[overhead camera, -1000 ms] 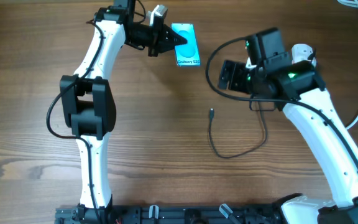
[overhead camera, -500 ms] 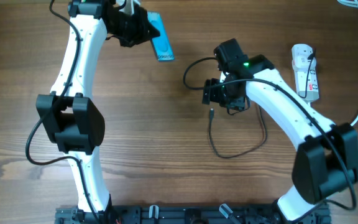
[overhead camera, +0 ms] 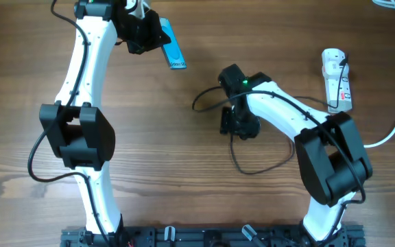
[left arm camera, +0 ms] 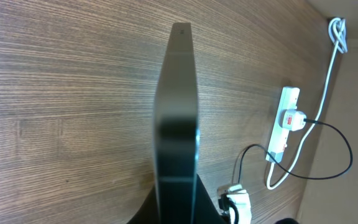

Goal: Plug charger to phone and switch on socket
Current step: 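Lower the right gripper and grasp the cable behind its USB-C plug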

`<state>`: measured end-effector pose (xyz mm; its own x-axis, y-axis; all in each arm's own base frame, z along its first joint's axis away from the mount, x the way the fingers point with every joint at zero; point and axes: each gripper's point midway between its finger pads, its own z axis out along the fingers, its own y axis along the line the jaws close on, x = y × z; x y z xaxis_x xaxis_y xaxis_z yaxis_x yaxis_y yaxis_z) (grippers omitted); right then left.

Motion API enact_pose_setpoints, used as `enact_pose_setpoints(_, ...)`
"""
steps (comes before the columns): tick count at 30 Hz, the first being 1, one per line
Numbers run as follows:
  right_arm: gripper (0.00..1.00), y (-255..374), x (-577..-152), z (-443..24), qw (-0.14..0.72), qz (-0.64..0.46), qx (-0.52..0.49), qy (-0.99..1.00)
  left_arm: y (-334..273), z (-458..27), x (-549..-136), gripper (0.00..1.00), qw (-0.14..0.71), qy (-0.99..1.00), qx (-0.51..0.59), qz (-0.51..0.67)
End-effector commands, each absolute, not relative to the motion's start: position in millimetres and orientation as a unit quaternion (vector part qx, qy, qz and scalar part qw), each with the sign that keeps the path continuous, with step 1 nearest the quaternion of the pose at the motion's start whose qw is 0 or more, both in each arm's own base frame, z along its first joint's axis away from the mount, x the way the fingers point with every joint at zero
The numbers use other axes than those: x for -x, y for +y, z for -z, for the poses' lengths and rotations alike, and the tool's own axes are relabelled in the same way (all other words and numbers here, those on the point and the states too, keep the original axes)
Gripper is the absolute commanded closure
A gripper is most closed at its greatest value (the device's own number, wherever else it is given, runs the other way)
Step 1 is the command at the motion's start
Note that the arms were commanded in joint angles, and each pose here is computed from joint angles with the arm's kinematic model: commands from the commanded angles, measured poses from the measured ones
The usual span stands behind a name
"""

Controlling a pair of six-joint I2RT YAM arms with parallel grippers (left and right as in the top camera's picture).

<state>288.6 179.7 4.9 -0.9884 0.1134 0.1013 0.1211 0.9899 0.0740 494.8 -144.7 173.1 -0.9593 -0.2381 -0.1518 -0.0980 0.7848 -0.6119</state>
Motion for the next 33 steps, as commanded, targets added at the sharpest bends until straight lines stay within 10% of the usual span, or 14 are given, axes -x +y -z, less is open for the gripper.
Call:
enact_pose_setpoints(1, 0.49, 170.1, -282.1, 10.5, 0.05, 0.019, 0.054, -0.997, -144.8, -186.9, -496.3, 0.96, 0.124, 0.934, 0.088, 0.323)
enact_pose_setpoints(33, 0.81, 173.1, -288.7, 23.8, 0.018, -0.011, 0.047, -0.999, -144.7, -186.4, -495.2, 0.96, 0.122, 0.935, 0.088, 0.322)
